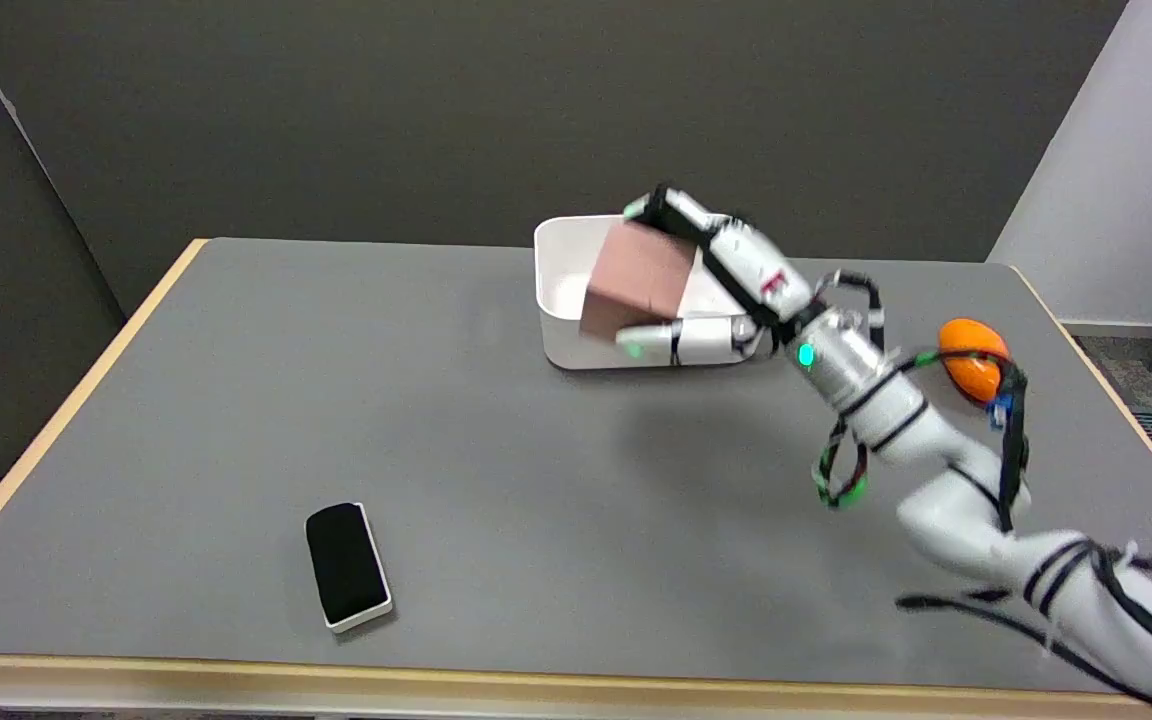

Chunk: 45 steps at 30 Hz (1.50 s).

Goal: Place wooden cube into white box.

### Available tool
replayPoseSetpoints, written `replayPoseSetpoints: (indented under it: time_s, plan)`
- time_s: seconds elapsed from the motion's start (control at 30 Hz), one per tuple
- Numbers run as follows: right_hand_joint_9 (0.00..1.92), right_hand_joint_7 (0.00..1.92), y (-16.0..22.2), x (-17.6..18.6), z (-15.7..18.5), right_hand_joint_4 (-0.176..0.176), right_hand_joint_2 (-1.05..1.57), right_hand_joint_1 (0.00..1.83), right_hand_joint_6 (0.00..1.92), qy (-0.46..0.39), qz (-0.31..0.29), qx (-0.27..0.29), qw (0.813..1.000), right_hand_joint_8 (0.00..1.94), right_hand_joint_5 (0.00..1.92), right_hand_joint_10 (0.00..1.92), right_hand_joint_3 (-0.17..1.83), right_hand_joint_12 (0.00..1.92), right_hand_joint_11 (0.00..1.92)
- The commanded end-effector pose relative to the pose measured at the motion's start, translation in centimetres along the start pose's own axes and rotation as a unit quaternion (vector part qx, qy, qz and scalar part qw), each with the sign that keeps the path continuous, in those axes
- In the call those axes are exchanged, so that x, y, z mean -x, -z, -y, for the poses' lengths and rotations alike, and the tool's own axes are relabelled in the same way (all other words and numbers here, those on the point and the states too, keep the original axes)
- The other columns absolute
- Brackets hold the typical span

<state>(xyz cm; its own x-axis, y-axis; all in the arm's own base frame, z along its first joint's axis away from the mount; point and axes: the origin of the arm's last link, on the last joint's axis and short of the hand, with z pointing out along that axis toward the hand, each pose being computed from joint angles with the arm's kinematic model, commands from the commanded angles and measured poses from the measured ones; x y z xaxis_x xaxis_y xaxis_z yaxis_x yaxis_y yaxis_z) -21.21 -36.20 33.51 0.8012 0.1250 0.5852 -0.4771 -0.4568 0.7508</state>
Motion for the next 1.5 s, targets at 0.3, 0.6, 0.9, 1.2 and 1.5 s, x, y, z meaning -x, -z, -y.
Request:
replayPoseSetpoints:
  time_s: [0.3, 0.6, 0.9, 1.2, 1.5]
  plan:
    - [0.77, 0.70, -14.9, -3.6, -7.1, -0.165, 1.30, 1.11, 1.66, 0.094, 0.041, 0.137, 0.985, 1.71, 0.41, 1.61, 0.15, 1.92, 0.42]
    - [0.78, 0.69, -12.0, -1.6, -8.5, -0.154, 1.31, 1.10, 1.68, 0.090, 0.073, 0.163, 0.980, 1.73, 0.40, 1.61, 0.15, 1.92, 0.40]
    - [0.25, 0.30, -6.8, -4.6, -6.4, -0.062, 0.66, 0.62, 0.40, 0.044, 0.012, 0.142, 0.989, 0.45, 0.20, 0.89, 0.86, 1.65, 0.39]
    - [0.00, 0.06, -2.7, -5.6, -6.0, -0.052, 0.63, 0.53, 0.32, -0.009, -0.038, 0.149, 0.988, 0.28, 0.09, 0.65, 0.82, 1.28, 0.05]
    - [0.00, 0.00, 1.8, -10.8, -6.8, -0.061, 0.57, 0.44, 0.23, -0.169, -0.281, 0.089, 0.941, 0.12, 0.03, 0.26, 0.90, 0.99, 0.00]
